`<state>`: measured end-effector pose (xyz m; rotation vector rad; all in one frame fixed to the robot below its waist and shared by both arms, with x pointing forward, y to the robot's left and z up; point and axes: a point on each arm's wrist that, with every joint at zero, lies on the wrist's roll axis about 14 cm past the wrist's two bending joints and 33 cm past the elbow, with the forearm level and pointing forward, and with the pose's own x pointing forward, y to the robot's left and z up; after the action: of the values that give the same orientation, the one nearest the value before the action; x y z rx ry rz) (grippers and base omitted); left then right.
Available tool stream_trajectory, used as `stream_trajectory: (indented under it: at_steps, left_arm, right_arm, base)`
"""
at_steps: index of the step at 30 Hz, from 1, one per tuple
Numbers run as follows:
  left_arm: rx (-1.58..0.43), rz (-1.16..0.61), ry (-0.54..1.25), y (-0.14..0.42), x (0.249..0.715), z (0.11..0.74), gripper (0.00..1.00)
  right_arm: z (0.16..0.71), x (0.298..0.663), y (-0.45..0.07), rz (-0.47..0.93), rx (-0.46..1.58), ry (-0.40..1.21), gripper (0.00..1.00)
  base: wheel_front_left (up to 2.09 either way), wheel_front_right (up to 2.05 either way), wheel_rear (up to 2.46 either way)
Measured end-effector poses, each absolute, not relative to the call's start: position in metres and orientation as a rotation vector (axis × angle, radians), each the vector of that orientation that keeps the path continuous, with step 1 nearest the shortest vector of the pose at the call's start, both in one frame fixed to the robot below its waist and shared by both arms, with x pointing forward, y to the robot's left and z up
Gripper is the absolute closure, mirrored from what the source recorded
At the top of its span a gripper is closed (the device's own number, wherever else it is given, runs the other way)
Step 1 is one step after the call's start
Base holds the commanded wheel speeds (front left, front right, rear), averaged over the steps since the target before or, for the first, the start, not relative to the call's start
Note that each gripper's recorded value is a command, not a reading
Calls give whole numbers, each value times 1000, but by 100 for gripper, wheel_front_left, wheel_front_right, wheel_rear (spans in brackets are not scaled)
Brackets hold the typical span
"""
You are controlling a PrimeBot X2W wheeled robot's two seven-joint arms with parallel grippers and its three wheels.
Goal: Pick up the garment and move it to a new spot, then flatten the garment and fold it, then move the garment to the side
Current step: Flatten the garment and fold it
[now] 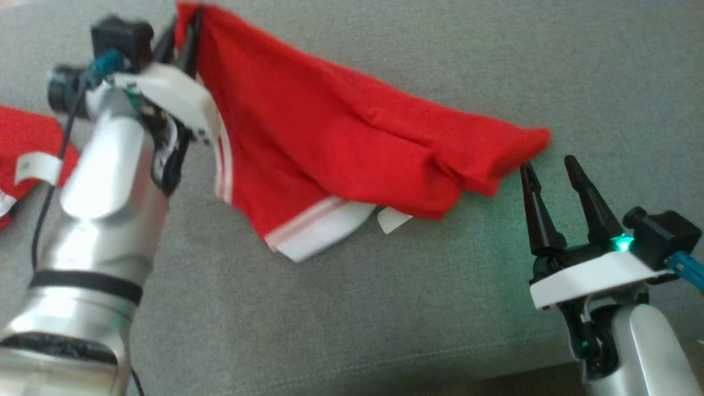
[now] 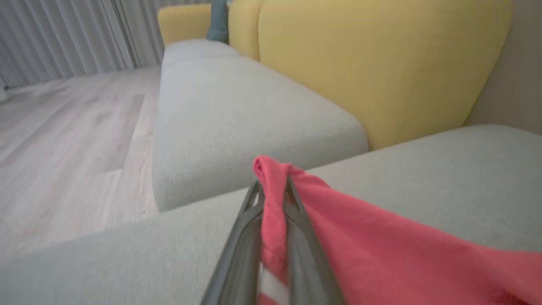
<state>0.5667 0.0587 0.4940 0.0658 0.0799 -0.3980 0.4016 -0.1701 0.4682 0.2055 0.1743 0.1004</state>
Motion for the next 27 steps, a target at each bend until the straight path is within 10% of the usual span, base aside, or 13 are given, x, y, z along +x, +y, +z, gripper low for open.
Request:
stream_trajectory:
  at_steps: [11,27]
  left_arm:
    - [113,-490,-275,34,549,588,100]
    - [76,-583,244,46,381,398,100]
  right_arm:
    - [474,402,-174,86,220,146,0]
    - [470,413,-151,149,234,174,0]
  base:
    - [0,0,0]
    - [0,0,0]
